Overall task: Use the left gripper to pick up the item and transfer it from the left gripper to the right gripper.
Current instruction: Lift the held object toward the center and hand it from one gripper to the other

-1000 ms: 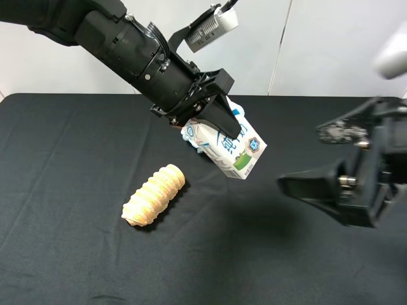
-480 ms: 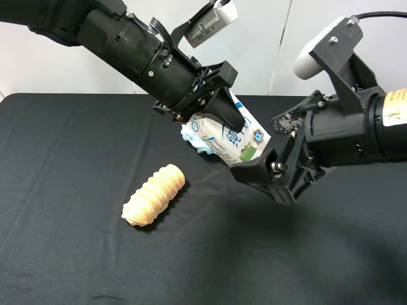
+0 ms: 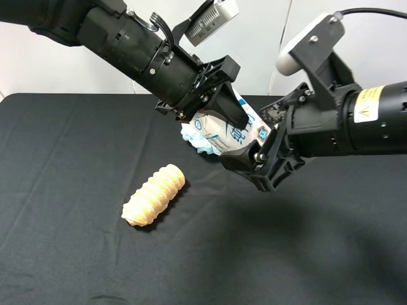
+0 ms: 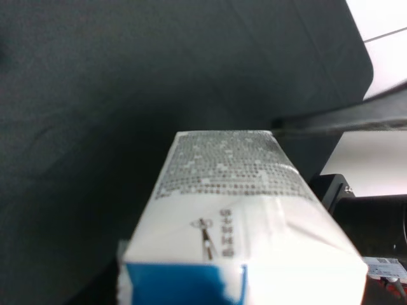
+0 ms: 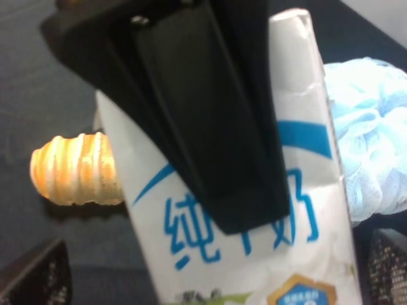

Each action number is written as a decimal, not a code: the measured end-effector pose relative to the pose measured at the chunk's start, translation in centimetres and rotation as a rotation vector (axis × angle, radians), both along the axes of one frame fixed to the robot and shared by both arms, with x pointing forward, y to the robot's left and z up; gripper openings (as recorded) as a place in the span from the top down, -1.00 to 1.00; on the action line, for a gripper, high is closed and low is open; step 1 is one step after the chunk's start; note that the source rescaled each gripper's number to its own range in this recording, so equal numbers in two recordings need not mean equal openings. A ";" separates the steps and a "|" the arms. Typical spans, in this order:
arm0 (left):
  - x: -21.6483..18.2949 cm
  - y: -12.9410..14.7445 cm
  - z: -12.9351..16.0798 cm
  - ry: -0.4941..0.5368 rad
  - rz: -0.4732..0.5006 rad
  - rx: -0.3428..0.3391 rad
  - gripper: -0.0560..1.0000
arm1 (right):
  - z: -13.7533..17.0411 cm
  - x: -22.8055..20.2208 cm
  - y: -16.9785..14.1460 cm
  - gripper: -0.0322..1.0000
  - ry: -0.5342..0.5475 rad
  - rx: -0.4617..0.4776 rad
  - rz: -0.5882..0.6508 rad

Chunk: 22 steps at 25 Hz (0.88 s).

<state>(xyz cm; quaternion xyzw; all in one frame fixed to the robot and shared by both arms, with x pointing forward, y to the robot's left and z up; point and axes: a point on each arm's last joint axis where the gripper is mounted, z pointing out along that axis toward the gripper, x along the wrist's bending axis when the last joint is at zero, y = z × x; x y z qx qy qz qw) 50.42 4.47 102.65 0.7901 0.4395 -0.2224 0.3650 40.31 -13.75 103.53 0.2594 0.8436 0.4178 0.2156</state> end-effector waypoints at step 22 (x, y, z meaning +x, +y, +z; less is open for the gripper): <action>-0.2 0.0 0.1 0.021 -0.013 -0.009 0.89 | -2.6 1.8 1.5 -0.82 0.009 -0.040 -0.008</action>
